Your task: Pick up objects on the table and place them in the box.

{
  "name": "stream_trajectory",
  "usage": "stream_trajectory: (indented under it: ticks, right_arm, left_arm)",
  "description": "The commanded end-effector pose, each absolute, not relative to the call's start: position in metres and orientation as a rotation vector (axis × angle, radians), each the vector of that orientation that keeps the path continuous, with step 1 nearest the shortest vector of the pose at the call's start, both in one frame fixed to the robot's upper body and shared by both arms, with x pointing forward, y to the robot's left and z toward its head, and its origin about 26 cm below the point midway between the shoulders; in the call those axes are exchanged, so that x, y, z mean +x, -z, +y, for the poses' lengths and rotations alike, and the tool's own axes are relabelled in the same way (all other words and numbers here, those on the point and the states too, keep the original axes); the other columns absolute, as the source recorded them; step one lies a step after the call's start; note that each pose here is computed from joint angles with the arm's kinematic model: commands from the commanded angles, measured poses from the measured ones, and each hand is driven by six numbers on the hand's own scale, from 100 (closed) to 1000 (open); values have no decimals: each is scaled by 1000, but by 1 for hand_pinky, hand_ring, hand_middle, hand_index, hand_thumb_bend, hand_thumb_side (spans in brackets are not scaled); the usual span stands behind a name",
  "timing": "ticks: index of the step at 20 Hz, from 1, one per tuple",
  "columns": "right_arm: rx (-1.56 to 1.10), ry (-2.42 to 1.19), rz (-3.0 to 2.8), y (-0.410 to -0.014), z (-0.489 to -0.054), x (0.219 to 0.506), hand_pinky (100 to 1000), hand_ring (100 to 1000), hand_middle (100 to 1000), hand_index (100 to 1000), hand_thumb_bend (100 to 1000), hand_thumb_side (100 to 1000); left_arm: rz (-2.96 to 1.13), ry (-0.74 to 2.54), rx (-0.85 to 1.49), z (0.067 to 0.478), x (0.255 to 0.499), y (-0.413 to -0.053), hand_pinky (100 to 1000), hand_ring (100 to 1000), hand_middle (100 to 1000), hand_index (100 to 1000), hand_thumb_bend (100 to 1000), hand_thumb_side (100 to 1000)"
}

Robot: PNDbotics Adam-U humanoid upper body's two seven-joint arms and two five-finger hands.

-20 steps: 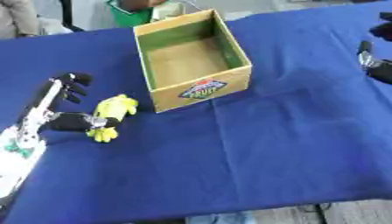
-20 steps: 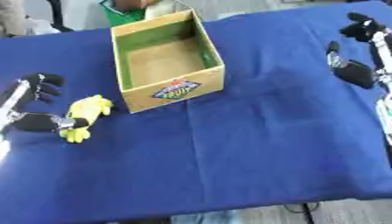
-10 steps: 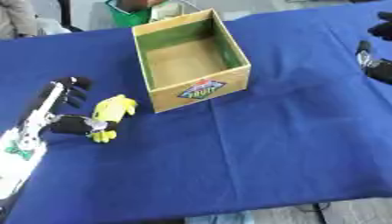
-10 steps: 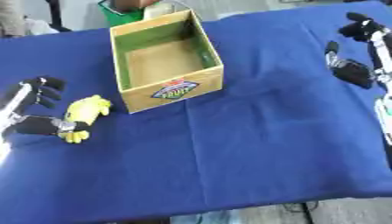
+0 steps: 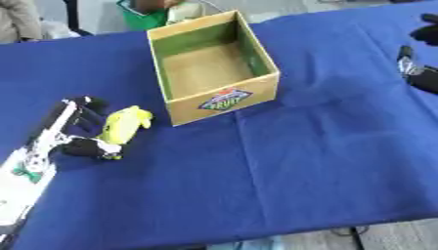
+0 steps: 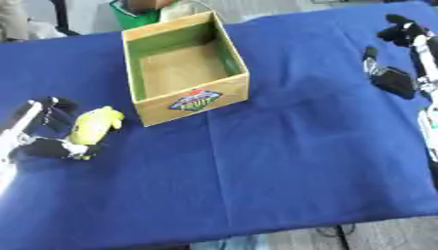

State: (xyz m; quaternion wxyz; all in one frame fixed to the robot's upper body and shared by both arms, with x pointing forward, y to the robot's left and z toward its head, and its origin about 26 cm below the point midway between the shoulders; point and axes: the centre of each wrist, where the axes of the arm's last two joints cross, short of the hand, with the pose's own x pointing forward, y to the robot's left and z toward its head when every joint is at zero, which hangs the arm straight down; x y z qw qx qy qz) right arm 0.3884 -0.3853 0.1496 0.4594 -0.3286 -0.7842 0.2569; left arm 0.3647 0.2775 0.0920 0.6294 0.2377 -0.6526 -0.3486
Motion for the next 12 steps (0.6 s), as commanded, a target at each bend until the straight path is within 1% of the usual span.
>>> stream_trajectory:
  ticks: [1,4,9,10,12]
  right_arm:
    - [-833,-639,-1965,-165,-388,388,854,795,707,938,100,229]
    - [-834,-637,-1966,-166,-388,388,854,795,707,938,100,229]
    - [-833,-638,-1968,-166,-387,389,854,795,706,936,100,229]
    - [-833,-637,-1968,-165,-387,389,854,795,706,936,100,229]
    - [-833,-637,-1967,-165,-387,389,854,795,706,935,100,229]
  left_arm:
    - [-1502,797,582,281,368,-96,487,499,515,663,706,100]
    - [-1498,789,581,282,369,-94,455,462,477,622,612,100]
    - [-1496,773,572,283,370,-94,411,407,419,558,498,100]
    - [-1498,766,572,283,370,-94,401,396,408,546,455,100]
    - [-1507,741,577,284,370,-95,389,380,389,529,295,100]
